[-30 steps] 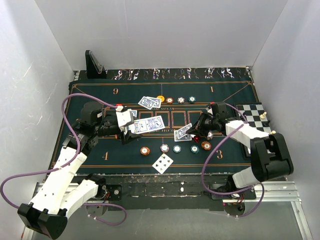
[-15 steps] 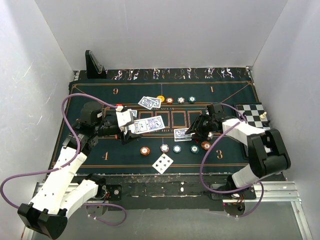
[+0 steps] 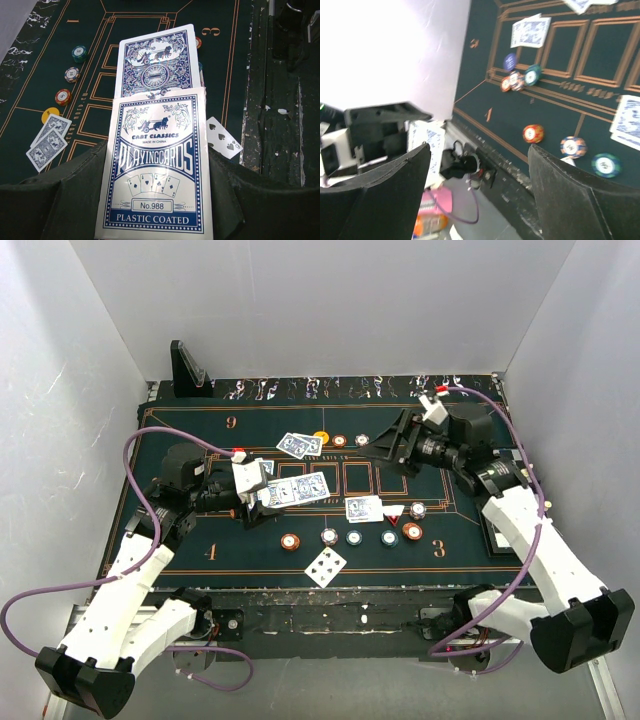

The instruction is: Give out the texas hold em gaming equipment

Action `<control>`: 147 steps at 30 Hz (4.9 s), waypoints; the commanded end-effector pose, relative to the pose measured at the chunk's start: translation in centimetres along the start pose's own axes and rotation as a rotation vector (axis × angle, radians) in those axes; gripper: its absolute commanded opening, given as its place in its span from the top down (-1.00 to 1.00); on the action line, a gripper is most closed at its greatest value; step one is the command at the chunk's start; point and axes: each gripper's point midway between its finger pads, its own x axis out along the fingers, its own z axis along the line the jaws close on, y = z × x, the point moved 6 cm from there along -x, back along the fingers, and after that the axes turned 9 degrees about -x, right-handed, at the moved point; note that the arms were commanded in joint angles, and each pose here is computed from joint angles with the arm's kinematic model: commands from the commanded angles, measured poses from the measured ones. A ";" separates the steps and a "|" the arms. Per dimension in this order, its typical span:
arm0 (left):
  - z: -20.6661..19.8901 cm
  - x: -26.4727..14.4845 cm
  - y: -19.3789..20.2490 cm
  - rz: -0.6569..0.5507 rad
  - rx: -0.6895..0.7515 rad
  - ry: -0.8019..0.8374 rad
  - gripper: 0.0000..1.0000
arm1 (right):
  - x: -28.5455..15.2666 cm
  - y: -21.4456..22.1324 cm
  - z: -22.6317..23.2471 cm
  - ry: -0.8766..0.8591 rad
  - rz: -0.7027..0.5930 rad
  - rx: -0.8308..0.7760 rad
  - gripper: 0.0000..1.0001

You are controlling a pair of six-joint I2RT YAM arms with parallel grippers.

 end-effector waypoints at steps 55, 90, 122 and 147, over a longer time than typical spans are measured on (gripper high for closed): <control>-0.2 -0.7 -2.5 -0.071 0.060 -0.008 1.00 | 4.0 7.6 5.8 -0.299 0.398 0.110 0.06; -0.4 -1.0 -2.3 -0.069 0.056 -0.026 1.00 | -2.2 -0.3 4.1 0.029 0.163 -0.154 0.87; -2.6 -2.8 -4.5 -0.113 0.051 0.000 1.00 | 24.0 1.3 -9.2 1.005 0.300 -0.788 0.97; -2.8 -2.9 -4.2 -0.103 0.051 -0.002 1.00 | 30.3 12.9 -8.3 0.695 0.562 -0.749 -0.27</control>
